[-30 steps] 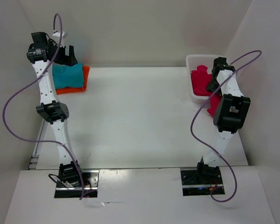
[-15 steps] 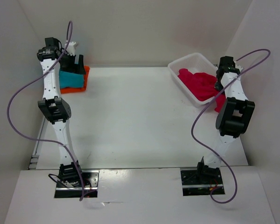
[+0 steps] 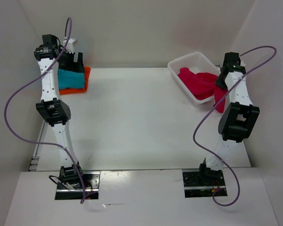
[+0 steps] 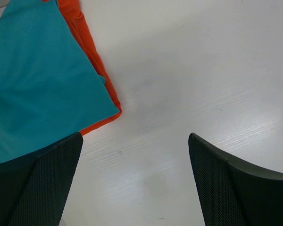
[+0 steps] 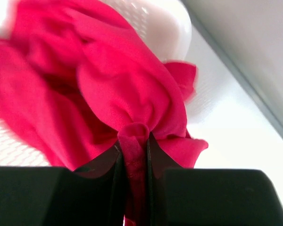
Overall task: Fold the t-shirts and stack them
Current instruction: Grab crumpled tshirt from bin with the right arm, then move the tshirt to the center of the board
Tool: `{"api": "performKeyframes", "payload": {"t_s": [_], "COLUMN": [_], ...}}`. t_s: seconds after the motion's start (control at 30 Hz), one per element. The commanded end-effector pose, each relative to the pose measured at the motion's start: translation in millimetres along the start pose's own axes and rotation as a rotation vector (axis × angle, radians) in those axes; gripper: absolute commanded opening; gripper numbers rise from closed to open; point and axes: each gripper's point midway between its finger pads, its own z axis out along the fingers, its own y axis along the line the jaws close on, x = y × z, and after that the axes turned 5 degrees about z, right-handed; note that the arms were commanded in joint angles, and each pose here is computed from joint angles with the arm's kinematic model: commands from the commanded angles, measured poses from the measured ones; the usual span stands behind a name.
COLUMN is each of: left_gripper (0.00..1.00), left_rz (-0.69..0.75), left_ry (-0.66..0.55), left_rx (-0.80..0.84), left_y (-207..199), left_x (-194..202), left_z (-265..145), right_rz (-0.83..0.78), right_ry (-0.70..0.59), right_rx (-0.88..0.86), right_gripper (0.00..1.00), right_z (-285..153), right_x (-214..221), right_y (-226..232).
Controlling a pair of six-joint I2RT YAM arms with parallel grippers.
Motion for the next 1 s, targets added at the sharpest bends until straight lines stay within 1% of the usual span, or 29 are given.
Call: {"api": "performKeyframes", "payload": {"t_s": [0.0, 0.07, 0.1, 0.13, 0.17, 0.27, 0.3, 0.33, 0.4, 0.43, 0.47, 0.53, 0.57, 0.6, 0.67, 0.7, 0.73, 0.77, 0.8, 0.83, 0.87, 0.93, 0.97], "left_gripper": [0.99, 0.99, 0.99, 0.99, 0.99, 0.99, 0.99, 0.99, 0.99, 0.99, 0.99, 0.99, 0.99, 0.99, 0.99, 0.99, 0.99, 0.99, 0.99, 0.99, 0.99, 0.99, 0.99], "left_rz": [0.013, 0.013, 0.013, 0.013, 0.013, 0.021, 0.021, 0.025, 0.03, 0.03, 0.03, 0.033, 0.033, 0.033, 0.026, 0.026, 0.026, 0.019, 0.019, 0.028, 0.021, 0.019, 0.015], "left_ry": [-0.048, -0.052, -0.052, -0.052, -0.052, -0.067, -0.067, -0.074, -0.083, -0.083, -0.079, -0.082, -0.078, -0.078, -0.075, -0.075, -0.075, -0.075, -0.075, -0.074, -0.074, -0.065, -0.058], "left_rx": [-0.025, -0.016, -0.016, -0.016, -0.016, -0.023, -0.023, -0.027, -0.031, -0.031, -0.04, -0.052, -0.062, -0.062, -0.077, -0.078, -0.078, -0.085, -0.085, -0.086, -0.094, -0.114, -0.111], "left_y": [-5.3, -6.8, -6.8, -6.8, -6.8, -8.8, -8.8, -9.9, -11.1, -11.1, -9.4, -9.0, -7.3, -7.3, -2.7, -2.7, -2.7, 1.0, 1.1, 1.4, 6.3, 10.0, 9.9], "left_x": [-17.2, -17.9, -17.9, -17.9, -17.9, -23.0, -23.0, -25.5, -28.4, -28.4, -27.7, -29.5, -28.8, -28.8, -26.7, -26.7, -26.7, -25.0, -24.9, -24.9, -23.1, -21.4, -19.0], "left_z": [-20.1, -20.0, -20.0, -20.0, -20.0, -28.0, -28.1, -32.1, -36.9, -36.9, -37.1, -41.3, -41.5, -41.5, -45.7, -45.7, -45.7, -50.0, -50.0, -50.1, -52.3, -52.9, -50.9], "right_rz": [0.061, 0.056, 0.049, 0.032, 0.04, -0.001, -0.013, -0.028, -0.097, -0.139, -0.207, -0.261, -0.269, -0.296, -0.349, -0.404, -0.466, -0.487, -0.524, -0.545, -0.525, -0.527, -0.495], "right_ry": [-0.242, -0.312, -0.346, -0.361, -0.402, -0.5, -0.53, -0.573, -0.597, -0.616, -0.634, -0.645, -0.64, -0.629, -0.585, -0.55, -0.502, -0.48, -0.46, -0.443, -0.448, -0.378, -0.344], "right_rx": [-0.134, -0.138, -0.109, -0.127, -0.147, -0.249, -0.297, -0.407, -0.53, -0.687, -0.744, -0.852, -0.864, -0.846, -0.823, -0.813, -0.86, -0.856, -0.83, -0.778, -0.679, -0.556, -0.489], "right_gripper": [0.0, 0.0, 0.0, 0.0, 0.0, 0.0, 0.0, 0.0, 0.0, 0.0, 0.0, 0.0, 0.03, 0.06, 0.23, 0.38, 0.55, 0.82, 0.92, 0.99, 1.0, 1.0, 1.0], "right_z": [-94.2, -127.2, -135.6, -147.1, -168.8, -226.6, -249.9, -293.4, -334.1, -381.8, -399.1, -432.7, -433.8, -422.3, -402.2, -387.5, -381.0, -375.1, -362.0, -347.3, -323.7, -273.8, -242.1], "right_x": [-67.6, -83.0, -88.3, -85.8, -94.4, -97.9, -96.8, -90.8, -75.9, -57.7, -46.2, -21.2, -15.9, -9.9, 5.6, 19.5, 37.5, 44.6, 57.1, 62.8, 55.5, 59.4, 43.8], "right_y": [27.4, 31.4, 30.2, 43.0, 47.8, 85.3, 96.1, 122.6, 151.5, 177.1, 191.1, 218.7, 226.5, 236.2, 248.0, 255.1, 266.8, 267.7, 272.2, 269.6, 263.1, 251.4, 236.4]}}
